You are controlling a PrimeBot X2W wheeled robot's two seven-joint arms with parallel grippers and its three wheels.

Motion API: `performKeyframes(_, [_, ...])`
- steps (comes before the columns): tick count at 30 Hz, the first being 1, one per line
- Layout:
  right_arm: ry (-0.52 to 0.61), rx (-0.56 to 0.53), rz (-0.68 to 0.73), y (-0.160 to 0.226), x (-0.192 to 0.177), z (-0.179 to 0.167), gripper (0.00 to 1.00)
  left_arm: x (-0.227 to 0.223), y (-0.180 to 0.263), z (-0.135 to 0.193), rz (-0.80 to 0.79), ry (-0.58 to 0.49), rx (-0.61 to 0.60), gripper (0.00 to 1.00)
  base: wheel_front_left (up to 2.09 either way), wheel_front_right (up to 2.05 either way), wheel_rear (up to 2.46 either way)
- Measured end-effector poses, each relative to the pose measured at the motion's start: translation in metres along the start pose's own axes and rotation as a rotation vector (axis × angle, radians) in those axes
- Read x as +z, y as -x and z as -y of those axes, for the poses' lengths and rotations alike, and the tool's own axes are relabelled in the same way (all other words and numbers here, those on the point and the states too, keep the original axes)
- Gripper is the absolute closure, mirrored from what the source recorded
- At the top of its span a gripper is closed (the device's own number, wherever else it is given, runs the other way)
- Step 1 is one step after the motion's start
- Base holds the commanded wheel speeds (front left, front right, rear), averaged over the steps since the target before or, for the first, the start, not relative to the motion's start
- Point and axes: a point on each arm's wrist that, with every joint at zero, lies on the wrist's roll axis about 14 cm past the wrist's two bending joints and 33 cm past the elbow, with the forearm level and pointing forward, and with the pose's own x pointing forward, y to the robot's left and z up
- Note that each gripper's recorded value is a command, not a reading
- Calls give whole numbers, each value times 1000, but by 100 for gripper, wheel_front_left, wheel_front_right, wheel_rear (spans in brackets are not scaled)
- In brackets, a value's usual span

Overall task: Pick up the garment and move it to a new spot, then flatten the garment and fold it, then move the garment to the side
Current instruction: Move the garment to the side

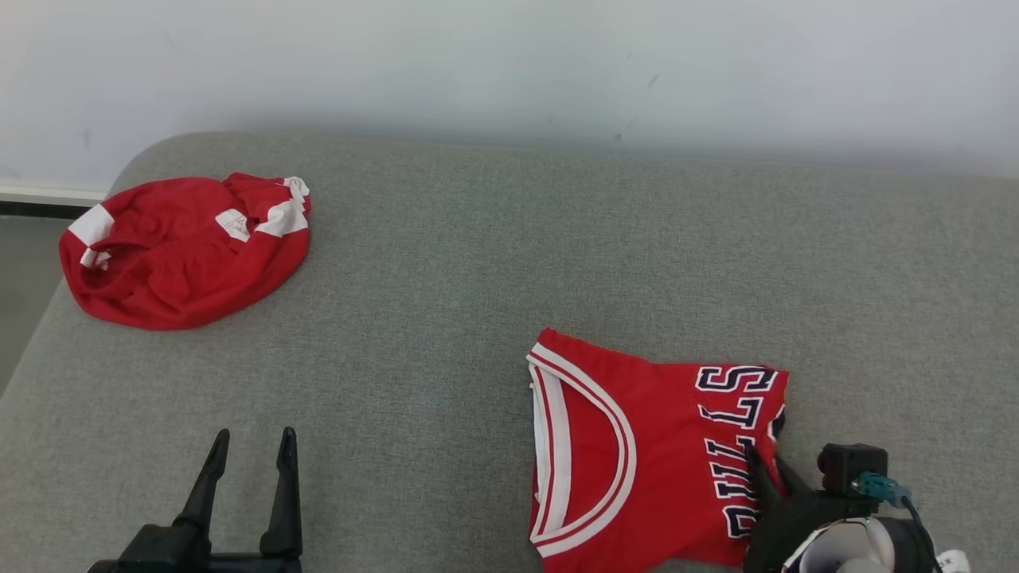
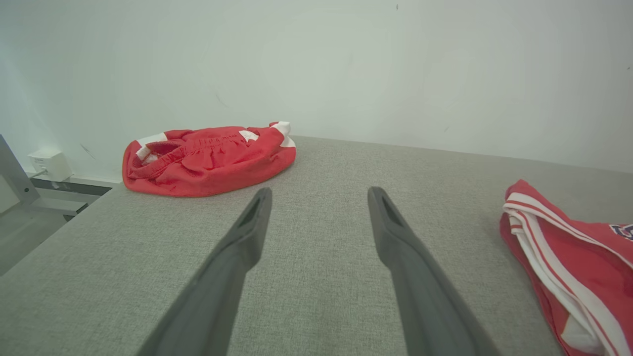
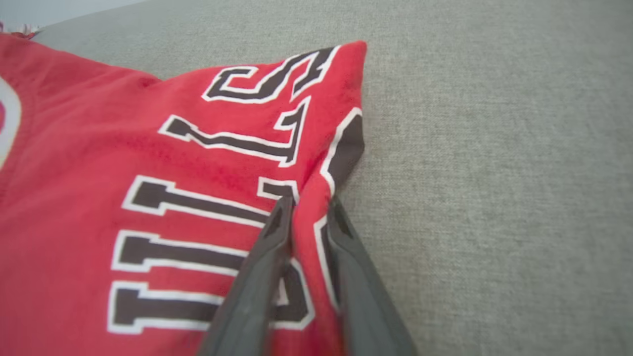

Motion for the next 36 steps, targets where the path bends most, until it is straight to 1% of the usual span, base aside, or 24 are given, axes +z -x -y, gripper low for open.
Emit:
performKeyframes(3, [-1,11,8,-2,3,-4,100,-1,-1,0,-1,0,0,0,0,0,0])
performKeyframes(6, [23,19,32,-9,16,-3,100,-2,-4,1,-5,0,-3,0,0,0,0])
performKeyframes(11, [71,30,124,-31,69,2,100,1,-15,5,7,2,-17,0,0,0,0])
performKeyframes(15, [113,0,187,-49,109,23,100,0,-30,11,12,7,-38,0,0,0,0])
performKeyframes(19, [158,-48,225,-66,144,53,100,0,-48,19,22,10,-66,0,0,0,0])
performKeyframes(24, [210,-120,253,-83,174,94,100,-7,-73,23,19,-7,-102,0,0,0,0])
performKeyframes(28, [251,-211,249,-87,185,143,100,-15,-94,27,18,-28,-138,0,0,0,0])
performKeyframes(31, [265,-264,257,-86,193,170,100,-26,-107,29,6,-44,-165,0,0,0,0])
performKeyframes(36, [306,-369,233,-70,198,218,100,-44,-124,38,-10,-48,-208,0,0,0,0])
